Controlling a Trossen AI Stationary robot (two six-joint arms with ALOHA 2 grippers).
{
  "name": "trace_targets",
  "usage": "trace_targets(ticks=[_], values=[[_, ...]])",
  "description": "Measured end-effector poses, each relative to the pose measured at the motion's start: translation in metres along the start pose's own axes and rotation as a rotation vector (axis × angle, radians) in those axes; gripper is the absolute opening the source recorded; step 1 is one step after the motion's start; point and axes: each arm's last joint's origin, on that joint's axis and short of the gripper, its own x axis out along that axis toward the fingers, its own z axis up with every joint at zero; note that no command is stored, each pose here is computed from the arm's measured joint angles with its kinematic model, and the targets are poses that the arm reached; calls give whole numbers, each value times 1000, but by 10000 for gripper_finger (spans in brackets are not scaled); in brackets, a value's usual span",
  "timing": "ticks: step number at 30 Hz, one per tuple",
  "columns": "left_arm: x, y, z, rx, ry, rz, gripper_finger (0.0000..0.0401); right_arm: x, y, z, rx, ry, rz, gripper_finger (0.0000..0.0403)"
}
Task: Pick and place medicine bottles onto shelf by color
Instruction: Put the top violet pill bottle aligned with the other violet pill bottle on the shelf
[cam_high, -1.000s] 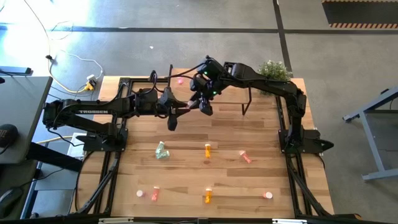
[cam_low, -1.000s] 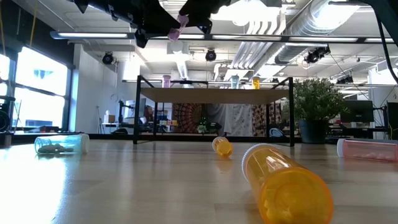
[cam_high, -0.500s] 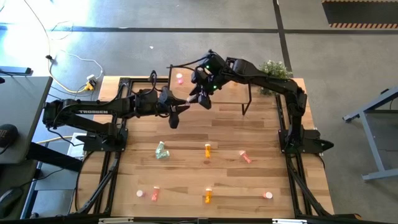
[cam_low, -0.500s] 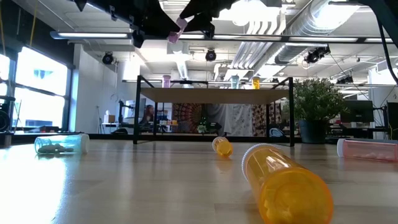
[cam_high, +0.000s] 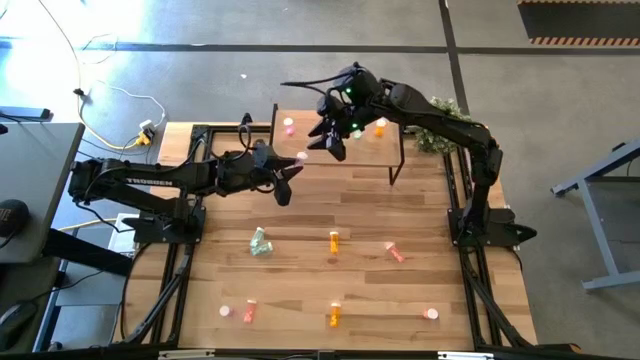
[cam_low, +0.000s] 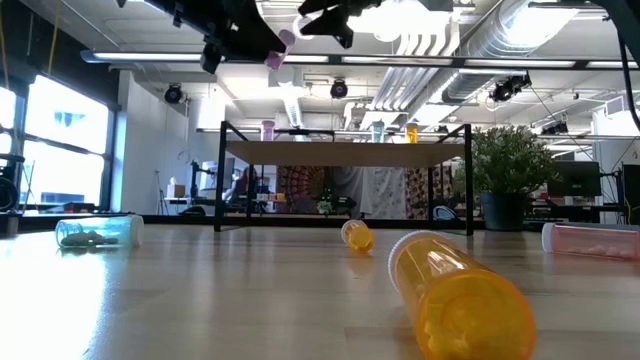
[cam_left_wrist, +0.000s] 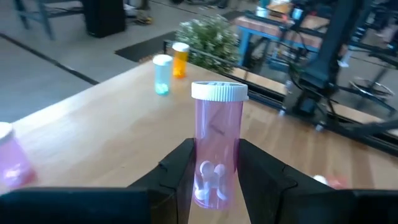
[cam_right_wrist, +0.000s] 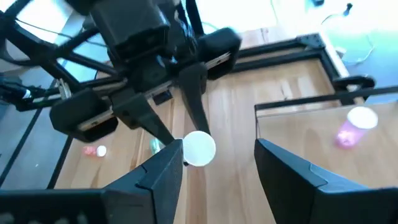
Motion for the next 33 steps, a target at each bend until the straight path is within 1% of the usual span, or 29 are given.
trace_targets(ticks=[4,8,11,14,16,20,24,28,33], values=[[-4,-6,-1,3,-27,82,101,-19,-2,4,-25,-38,-28,190],[-10,-13,-6,-12,-82,204,101,-43,-4,8,-61,-84,-63,190],[-14,-19,-21,-29,-147,281,101,-62,-6,11,-69,-121,-92,190],[-17,-22,-34,-56,-221,328,101,-77,-9,13,-73,-155,-120,190],[-16,-23,-45,-54,-245,362,101,-85,-11,14,-76,-176,-136,190],[-9,-25,-59,-65,-288,410,101,-97,-14,16,-84,-212,-163,190],[4,-29,-72,-43,-301,435,101,-104,-17,16,-79,-222,-181,190],[19,-33,-83,9,-311,499,101,-106,-19,15,-73,-219,-188,190],[37,-31,-100,18,-309,575,101,-106,-19,14,-79,-213,-188,190]])
